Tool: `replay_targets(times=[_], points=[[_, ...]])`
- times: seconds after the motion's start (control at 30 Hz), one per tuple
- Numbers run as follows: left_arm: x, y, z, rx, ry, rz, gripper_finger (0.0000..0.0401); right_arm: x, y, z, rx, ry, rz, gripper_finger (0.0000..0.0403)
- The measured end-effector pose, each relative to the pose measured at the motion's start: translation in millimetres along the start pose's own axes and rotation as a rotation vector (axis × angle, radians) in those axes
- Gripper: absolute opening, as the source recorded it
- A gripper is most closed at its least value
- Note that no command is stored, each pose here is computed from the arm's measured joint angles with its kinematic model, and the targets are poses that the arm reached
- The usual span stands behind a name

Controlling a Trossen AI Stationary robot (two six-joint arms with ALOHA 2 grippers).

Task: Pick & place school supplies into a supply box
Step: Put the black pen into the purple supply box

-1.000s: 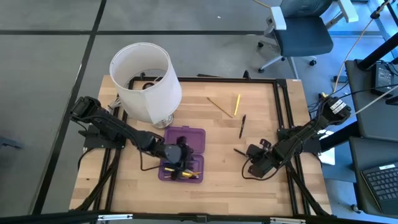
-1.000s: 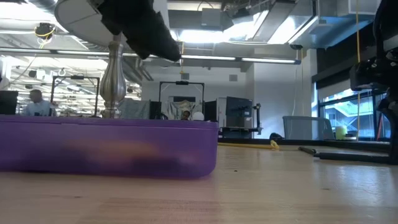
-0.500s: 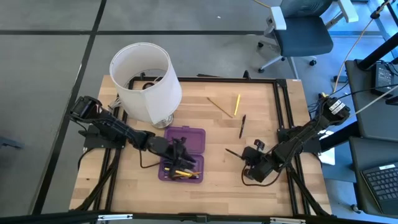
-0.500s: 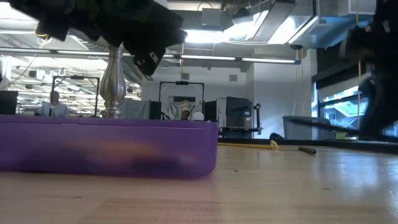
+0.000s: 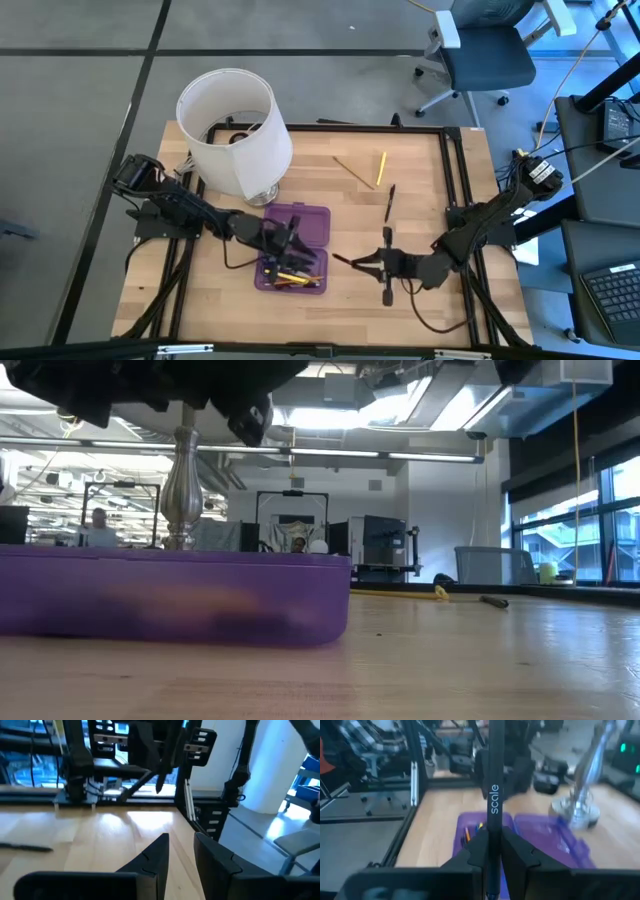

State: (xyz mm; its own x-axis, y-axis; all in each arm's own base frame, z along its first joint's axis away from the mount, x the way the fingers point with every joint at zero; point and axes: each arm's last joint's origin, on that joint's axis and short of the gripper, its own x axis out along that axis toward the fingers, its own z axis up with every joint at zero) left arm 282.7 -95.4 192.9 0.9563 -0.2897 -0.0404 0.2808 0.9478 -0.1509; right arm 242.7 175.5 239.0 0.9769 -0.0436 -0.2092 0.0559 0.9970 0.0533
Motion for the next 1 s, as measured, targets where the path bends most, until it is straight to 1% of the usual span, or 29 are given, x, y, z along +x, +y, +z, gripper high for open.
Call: replay_targets(times=[0.1, 0.17, 0.33, 0.43, 0.53, 0.67, 0.8, 0.87, 1.0], points=[[0, 2, 6, 0.036, -0.061, 0.0, 0.0085, 1, 0, 3, -0.032, -0.031, 0.002, 0.0044], [0, 3, 8, 0.042, -0.073, -0.002, 0.0085, 3, -1, 2, -0.039, -0.026, -0.004, 0.0044], [0, 4, 8, 0.061, -0.068, -0.078, 0.009, 15, -3, -7, -0.055, 0.005, -0.004, 0.0044], [0, 3, 8, 0.075, -0.07, -0.083, 0.0114, 23, -7, -11, -0.053, 0.014, -0.011, 0.0044], [0, 4, 9, 0.097, -0.072, -0.077, 0.0148, 33, -10, -14, -0.037, 0.001, -0.003, 0.0044], [0, 6, 9, 0.094, -0.083, 0.028, 0.0193, 42, -12, -15, -0.037, -0.033, 0.016, 0.0044], [0, 10, 9, 0.079, -0.095, 0.131, 0.0216, 46, -12, -14, -0.046, -0.07, 0.033, 0.0044], [0, 10, 10, 0.072, -0.101, 0.145, 0.0218, 48, -13, -12, -0.038, -0.094, 0.031, 0.0044], [-1, 9, 13, 0.069, -0.126, 0.121, 0.0217, 54, -19, -13, -0.035, -0.102, 0.007, 0.0044]])
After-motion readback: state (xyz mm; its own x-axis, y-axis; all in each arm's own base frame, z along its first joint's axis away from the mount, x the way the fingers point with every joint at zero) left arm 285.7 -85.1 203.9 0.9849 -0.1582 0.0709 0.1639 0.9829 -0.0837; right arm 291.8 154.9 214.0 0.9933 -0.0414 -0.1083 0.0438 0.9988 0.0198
